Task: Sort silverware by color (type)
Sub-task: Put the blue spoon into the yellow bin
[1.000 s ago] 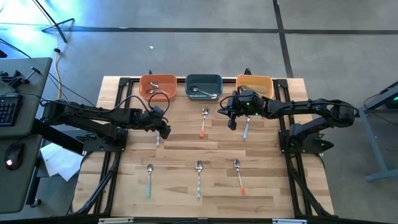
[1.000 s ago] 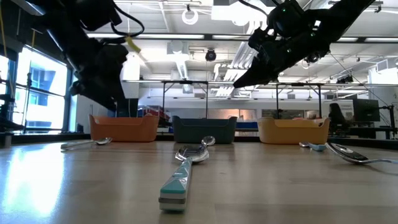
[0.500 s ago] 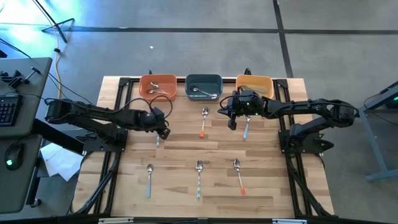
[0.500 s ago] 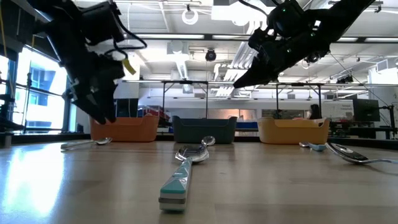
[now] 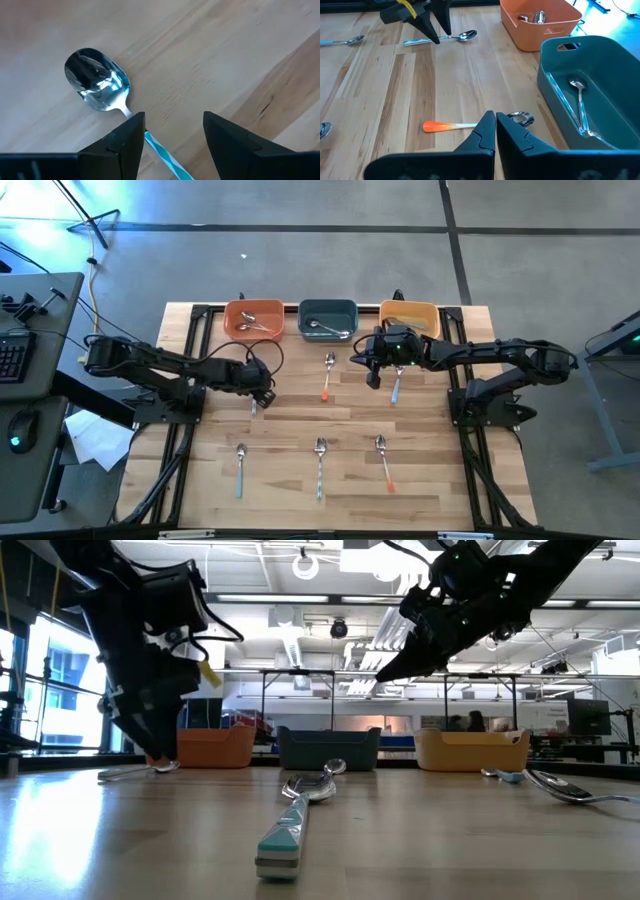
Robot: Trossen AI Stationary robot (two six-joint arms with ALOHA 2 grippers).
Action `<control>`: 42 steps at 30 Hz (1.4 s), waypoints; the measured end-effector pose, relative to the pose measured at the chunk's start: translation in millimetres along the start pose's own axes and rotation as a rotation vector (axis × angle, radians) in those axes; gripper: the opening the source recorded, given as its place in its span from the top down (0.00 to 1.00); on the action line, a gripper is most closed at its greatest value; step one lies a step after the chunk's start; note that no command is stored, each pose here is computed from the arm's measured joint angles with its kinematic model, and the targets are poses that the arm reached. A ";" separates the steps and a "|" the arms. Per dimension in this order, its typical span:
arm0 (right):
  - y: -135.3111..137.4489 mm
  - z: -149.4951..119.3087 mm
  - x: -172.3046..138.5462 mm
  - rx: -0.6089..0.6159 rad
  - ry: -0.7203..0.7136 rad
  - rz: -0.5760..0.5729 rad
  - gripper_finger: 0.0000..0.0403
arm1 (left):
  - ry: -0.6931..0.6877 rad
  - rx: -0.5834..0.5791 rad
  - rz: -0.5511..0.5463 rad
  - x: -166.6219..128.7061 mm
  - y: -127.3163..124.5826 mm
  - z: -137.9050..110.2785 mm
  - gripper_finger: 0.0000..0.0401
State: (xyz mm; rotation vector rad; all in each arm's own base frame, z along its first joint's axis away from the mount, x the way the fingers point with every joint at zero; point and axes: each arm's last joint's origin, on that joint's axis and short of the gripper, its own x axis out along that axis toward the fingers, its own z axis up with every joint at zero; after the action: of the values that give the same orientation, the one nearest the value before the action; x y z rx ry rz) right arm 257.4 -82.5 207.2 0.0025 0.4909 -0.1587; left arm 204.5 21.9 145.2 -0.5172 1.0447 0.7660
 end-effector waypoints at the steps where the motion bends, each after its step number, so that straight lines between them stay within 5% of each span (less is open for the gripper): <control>1: 0.0 0.0 0.0 0.000 0.000 0.000 1.00 | 0.004 0.008 0.003 -1.1 -0.3 0.8 0.52; 20: 0.0 0.1 0.0 0.001 -0.001 0.000 1.00 | -0.058 0.116 -0.093 -19.2 -17.3 24.7 0.54; 42: -0.4 1.1 -0.2 0.028 -0.010 -0.011 1.00 | -0.150 0.230 -0.297 -14.2 -42.9 31.8 0.96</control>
State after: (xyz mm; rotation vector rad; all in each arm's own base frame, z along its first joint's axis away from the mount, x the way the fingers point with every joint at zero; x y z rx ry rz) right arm 257.7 -82.9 208.2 0.0260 0.4790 -0.1765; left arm 251.5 12.5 172.6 -0.3992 0.8780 0.4088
